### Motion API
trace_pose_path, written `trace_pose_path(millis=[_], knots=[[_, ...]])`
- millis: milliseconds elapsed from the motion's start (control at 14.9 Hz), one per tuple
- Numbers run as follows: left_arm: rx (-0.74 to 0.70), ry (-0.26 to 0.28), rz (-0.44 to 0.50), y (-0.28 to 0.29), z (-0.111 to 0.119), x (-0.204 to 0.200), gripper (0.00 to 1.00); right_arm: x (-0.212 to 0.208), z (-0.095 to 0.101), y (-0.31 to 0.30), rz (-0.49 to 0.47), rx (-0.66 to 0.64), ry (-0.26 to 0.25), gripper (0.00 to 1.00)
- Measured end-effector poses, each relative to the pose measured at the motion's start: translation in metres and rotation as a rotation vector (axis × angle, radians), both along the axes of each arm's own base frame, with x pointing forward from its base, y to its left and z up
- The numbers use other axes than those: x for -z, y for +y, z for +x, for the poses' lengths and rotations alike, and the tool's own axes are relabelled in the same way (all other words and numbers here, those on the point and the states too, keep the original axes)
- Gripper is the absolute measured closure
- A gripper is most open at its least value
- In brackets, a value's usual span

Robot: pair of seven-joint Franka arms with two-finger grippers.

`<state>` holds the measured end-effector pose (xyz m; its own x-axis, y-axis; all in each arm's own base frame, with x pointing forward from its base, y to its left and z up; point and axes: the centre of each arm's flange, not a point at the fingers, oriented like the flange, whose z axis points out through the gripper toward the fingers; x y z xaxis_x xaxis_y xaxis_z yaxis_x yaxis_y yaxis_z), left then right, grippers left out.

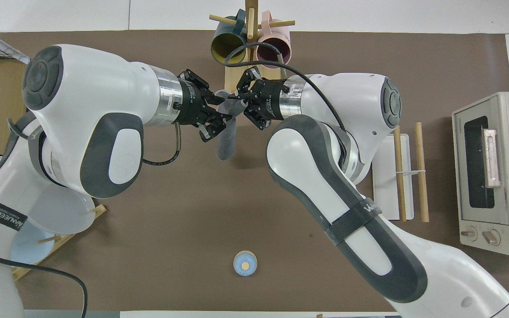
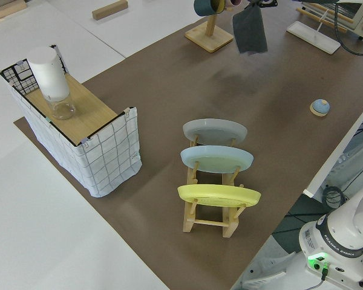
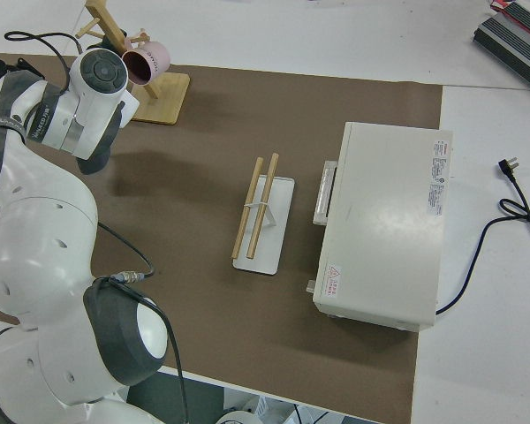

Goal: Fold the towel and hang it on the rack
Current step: 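Open the left gripper while the right gripper carries the towel away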

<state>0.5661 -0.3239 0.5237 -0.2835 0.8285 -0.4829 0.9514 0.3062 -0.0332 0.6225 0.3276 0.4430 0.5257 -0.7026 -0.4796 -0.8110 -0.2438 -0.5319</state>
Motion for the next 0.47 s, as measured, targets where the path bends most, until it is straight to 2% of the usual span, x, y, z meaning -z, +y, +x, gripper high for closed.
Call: trace_pose_path(millis=[134, 268, 336, 470], knots=[[0.023, -0.006, 0.017, 0.001, -0.002, 0.005, 0.31, 0.002, -0.001, 0.0, -0.024, -0.036, -0.003, 0.98], [0.104, -0.05, 0.057, 0.006, -0.004, 0.01, 0.1, 0.003, -0.001, -0.003, -0.068, -0.097, -0.017, 0.98], [0.147, -0.074, 0.075, 0.013, -0.003, 0.013, 0.0, 0.003, 0.0, -0.008, -0.123, -0.158, -0.036, 0.98], [0.227, -0.128, 0.105, 0.042, 0.009, 0.017, 0.0, -0.004, 0.003, -0.031, -0.269, -0.317, -0.083, 0.98]])
